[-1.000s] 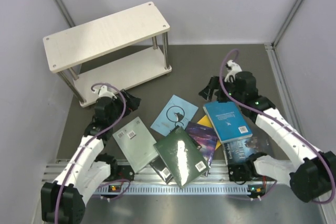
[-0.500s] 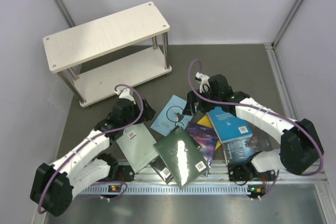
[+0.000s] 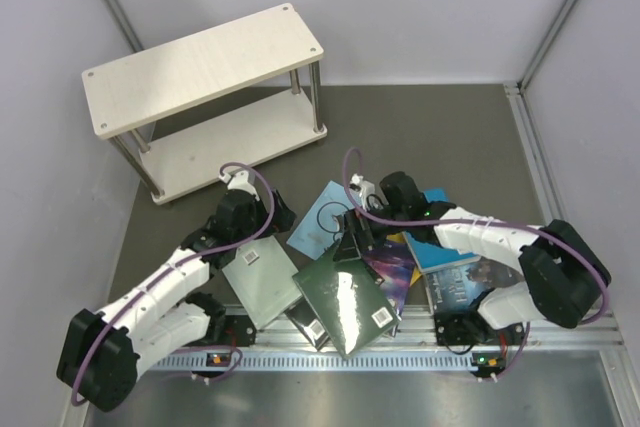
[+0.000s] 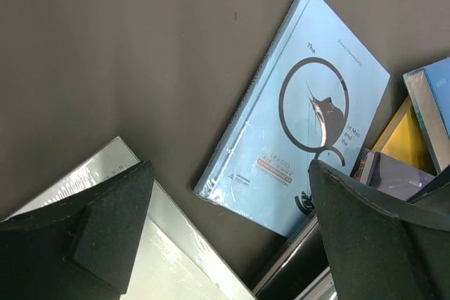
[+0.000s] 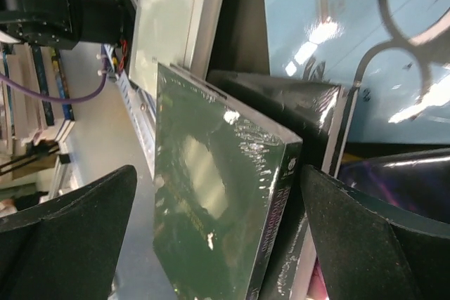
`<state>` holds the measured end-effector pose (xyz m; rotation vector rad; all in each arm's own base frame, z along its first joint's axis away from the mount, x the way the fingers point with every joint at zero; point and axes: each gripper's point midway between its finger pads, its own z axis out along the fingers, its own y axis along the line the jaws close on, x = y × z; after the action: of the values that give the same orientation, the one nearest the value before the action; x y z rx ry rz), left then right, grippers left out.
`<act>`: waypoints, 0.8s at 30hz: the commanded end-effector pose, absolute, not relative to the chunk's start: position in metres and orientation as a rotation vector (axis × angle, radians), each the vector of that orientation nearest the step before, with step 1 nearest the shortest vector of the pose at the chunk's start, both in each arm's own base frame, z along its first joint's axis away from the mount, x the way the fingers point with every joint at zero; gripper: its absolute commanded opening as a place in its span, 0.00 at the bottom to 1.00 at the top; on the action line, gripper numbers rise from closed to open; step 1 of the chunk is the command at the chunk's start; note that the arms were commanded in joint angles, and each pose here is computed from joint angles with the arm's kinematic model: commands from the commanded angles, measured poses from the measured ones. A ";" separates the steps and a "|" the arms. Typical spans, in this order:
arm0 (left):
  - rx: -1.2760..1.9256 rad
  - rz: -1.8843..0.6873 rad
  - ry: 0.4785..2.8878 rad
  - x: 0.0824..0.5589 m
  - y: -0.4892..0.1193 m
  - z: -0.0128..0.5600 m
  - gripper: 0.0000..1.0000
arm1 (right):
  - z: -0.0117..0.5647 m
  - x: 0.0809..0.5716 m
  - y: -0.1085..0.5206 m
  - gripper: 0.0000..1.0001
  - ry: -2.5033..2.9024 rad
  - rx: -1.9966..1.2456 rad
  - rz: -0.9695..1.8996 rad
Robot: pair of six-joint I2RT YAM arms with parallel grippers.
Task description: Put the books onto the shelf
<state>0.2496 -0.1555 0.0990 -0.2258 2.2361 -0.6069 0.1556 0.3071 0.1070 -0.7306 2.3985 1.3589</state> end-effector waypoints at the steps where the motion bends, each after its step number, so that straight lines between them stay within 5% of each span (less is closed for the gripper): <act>1: -0.209 -0.600 2.208 0.252 -0.155 0.103 0.96 | 0.113 0.146 0.320 1.00 2.324 -0.776 1.449; 11: -0.210 -0.617 2.211 0.243 -0.153 0.098 0.95 | 0.093 0.137 0.324 1.00 2.354 -0.776 1.483; 13: -0.213 -0.620 2.213 0.241 -0.152 0.096 0.94 | 0.091 0.134 0.326 0.93 2.346 -0.776 1.510; 16: -0.223 -0.624 2.214 0.239 -0.151 0.094 0.94 | 0.089 0.128 0.329 0.67 2.338 -0.781 1.549; 20: -0.227 -0.630 2.219 0.236 -0.151 0.092 0.93 | 0.083 0.127 0.328 0.08 2.356 -0.772 1.547; 24: -0.220 -0.641 2.212 0.234 -0.151 0.094 0.93 | 0.088 0.132 0.327 0.00 2.338 -0.768 1.513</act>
<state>0.2371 -0.1488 0.0908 -0.2339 2.2266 -0.6146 0.1235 0.3235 0.0850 -0.7297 2.4104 1.5859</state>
